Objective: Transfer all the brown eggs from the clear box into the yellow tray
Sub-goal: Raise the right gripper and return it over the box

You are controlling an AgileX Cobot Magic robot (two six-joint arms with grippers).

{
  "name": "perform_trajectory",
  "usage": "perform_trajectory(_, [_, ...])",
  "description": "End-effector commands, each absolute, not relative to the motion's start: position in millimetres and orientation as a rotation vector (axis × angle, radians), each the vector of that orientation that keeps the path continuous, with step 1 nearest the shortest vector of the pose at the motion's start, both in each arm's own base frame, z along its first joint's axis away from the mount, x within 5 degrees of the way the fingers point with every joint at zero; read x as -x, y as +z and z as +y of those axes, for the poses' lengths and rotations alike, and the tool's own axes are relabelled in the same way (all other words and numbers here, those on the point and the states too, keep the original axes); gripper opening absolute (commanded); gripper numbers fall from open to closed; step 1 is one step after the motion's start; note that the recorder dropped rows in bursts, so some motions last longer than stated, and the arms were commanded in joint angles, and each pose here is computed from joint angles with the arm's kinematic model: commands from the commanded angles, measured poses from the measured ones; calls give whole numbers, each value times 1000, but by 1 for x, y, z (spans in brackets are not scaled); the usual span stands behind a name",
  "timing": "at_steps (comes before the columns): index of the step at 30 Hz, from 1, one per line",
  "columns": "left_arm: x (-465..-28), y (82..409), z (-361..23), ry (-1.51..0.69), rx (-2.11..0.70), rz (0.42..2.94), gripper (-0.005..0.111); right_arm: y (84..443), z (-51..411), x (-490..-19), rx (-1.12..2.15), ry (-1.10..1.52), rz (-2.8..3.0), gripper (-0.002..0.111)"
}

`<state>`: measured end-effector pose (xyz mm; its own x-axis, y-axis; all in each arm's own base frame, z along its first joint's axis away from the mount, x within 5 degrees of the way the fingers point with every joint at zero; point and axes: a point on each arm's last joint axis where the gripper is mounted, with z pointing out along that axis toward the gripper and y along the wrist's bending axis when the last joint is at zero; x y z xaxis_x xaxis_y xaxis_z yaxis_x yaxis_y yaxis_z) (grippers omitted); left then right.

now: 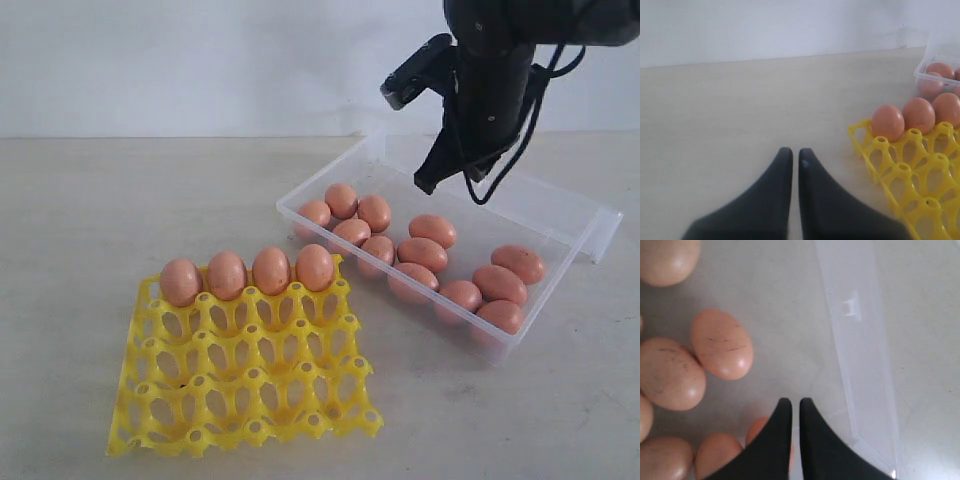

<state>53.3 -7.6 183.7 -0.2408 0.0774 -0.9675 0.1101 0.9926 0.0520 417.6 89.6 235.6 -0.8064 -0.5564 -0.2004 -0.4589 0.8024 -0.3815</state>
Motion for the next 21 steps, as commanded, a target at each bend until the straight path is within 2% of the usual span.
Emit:
perform_trajectory(1, [-53, 183, -8, -31, -142, 1812, 4, 236, 97, -433, 921, -422, 2693, 1])
perform_trajectory(4, [-53, 183, -8, -31, -142, 1812, 4, 228, 100, -444, 962, -428, 2694, 8])
perform_trajectory(8, [-53, 183, -8, -31, -142, 1812, 4, 197, 101, -450, 1120, -450, 2741, 35])
perform_trajectory(10, [-53, 183, -8, -31, -142, 1812, 4, 183, 102, -453, 1170, -450, 2746, 43])
perform_trajectory(15, [-53, 183, -8, -31, -142, 1812, 4, 163, 105, -457, 1170, -437, 2759, 44])
perform_trajectory(21, [-53, 183, -8, -31, -142, 1812, 4, 166, 107, -462, 1155, -428, 2692, 44])
